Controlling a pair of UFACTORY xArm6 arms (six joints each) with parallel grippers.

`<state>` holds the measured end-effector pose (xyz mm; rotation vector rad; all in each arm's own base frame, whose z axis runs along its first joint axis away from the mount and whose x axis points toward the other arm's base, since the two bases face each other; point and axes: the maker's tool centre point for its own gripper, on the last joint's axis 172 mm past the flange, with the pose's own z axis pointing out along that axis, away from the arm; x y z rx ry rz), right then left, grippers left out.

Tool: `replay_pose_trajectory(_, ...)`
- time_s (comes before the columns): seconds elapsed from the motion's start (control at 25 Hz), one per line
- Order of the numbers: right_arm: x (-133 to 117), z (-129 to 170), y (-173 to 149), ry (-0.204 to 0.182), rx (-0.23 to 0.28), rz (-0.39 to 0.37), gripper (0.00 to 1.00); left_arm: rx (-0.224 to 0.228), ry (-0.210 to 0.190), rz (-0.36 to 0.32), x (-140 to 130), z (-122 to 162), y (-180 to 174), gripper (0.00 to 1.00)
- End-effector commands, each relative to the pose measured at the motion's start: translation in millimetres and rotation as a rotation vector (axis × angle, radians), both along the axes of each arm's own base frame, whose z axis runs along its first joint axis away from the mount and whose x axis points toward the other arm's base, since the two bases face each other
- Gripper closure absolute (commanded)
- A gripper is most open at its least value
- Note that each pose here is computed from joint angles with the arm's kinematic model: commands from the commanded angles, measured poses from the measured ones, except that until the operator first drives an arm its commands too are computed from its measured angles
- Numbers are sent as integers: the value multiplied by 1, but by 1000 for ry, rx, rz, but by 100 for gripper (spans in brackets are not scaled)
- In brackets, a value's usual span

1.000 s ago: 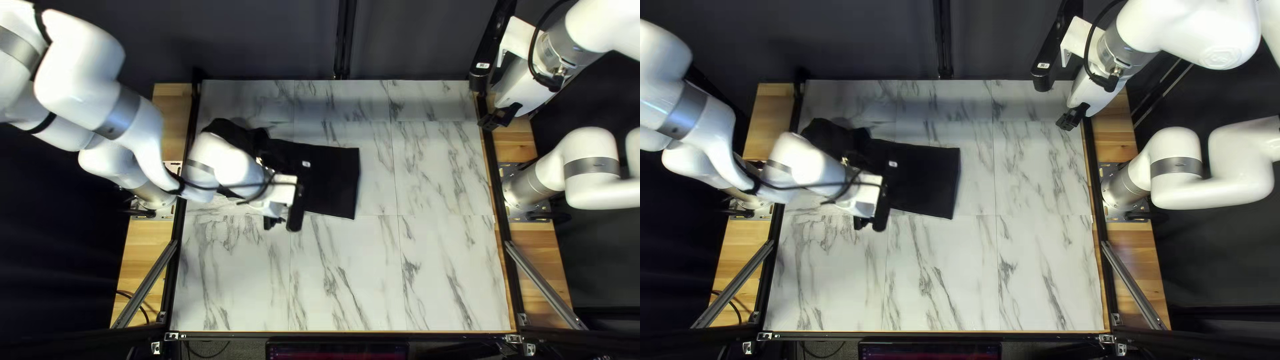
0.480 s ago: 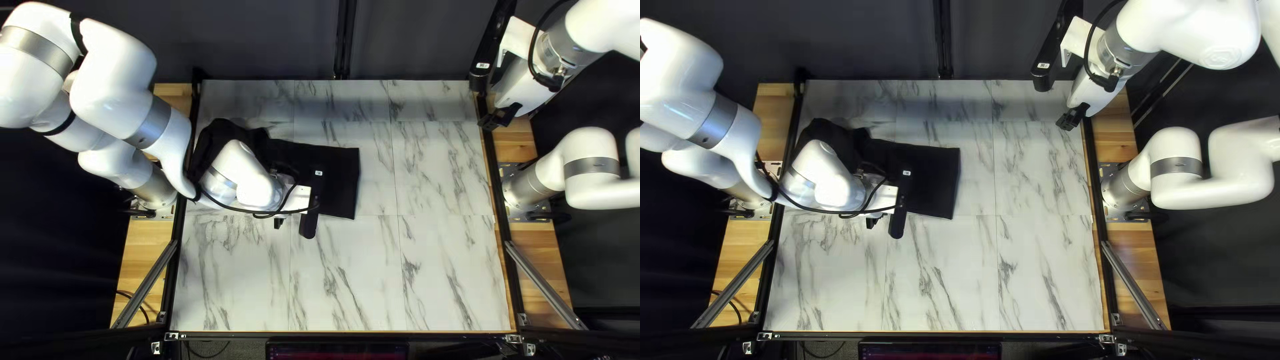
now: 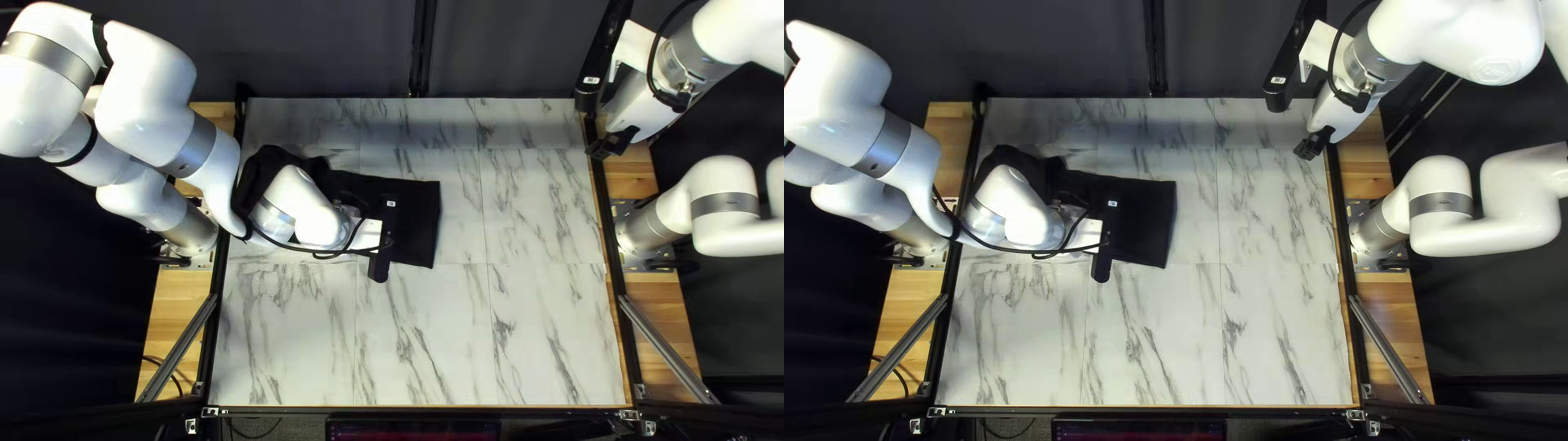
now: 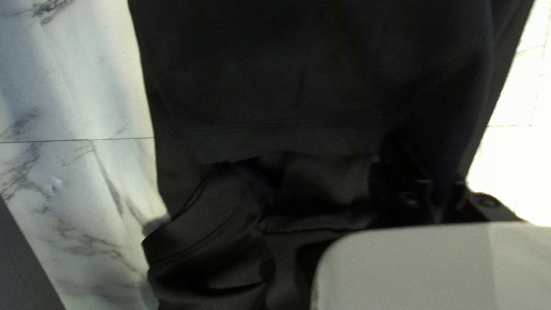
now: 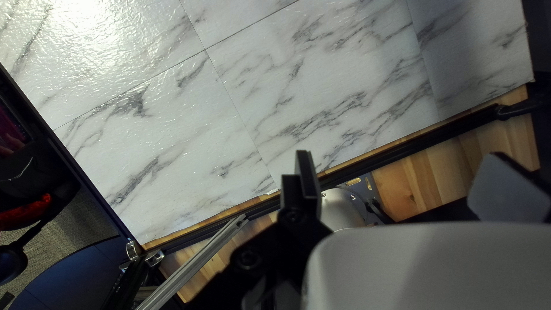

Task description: Fold t-shirt

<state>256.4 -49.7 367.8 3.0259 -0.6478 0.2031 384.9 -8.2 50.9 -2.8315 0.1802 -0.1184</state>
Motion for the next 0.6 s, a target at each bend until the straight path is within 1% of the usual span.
replay_pose_trajectory(0.04, 0, 0, 0, 0, 0, 0, 0, 20, 19, -2, 1, 12, 9, 92)
replay_pose_trajectory(0.2, 0, 0, 0, 0, 0, 0, 0, 35, 41, -5, 2, 16, 15, 93)
replay_pose_trajectory(0.28, 0, 0, 0, 0, 0, 0, 0, 46, 50, -7, 0, 24, 16, 93)
replay_pose_trajectory(0.6, 0, 0, 0, 0, 0, 0, 0, 91, 56, -15, -8, 52, 9, 94)
